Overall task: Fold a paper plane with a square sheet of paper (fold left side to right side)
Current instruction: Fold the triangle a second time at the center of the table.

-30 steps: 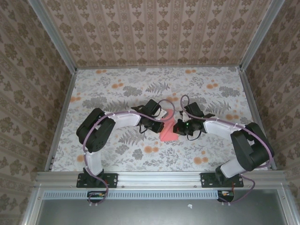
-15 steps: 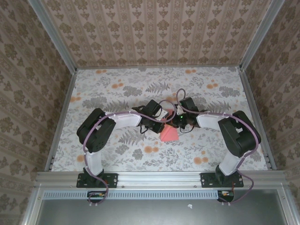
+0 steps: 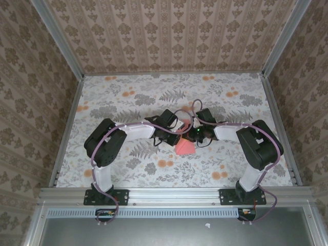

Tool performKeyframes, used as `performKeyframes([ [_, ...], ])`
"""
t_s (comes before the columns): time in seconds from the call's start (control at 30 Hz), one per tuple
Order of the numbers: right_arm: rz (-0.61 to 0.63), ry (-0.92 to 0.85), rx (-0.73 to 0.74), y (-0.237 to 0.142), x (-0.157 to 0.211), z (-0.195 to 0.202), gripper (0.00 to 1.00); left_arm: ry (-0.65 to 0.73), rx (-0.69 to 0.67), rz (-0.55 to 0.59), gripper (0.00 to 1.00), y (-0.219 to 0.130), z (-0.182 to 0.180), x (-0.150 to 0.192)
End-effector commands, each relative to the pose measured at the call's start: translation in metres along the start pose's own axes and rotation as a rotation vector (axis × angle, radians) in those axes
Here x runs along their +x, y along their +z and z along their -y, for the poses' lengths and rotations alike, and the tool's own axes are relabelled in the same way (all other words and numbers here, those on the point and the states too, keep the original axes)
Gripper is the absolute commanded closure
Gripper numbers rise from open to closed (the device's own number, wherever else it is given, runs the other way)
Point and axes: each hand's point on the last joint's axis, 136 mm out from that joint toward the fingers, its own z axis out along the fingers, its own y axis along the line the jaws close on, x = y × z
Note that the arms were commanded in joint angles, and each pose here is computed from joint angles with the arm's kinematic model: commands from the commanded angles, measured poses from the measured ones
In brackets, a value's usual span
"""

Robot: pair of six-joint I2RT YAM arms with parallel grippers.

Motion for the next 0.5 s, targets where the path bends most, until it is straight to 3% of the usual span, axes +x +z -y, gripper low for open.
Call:
performKeyframes([
  [0.0,-0.016,-0.006,0.055,0.005,0.007,0.017,0.99,0.009,-0.035,-0.095,0.94,0.011,-0.007,0.025],
  [0.47,-0.058,0.041,0.135,0.010,0.017,0.040,1.00,0.019,-0.039,-0.092,0.94,0.009,-0.006,0.022],
])
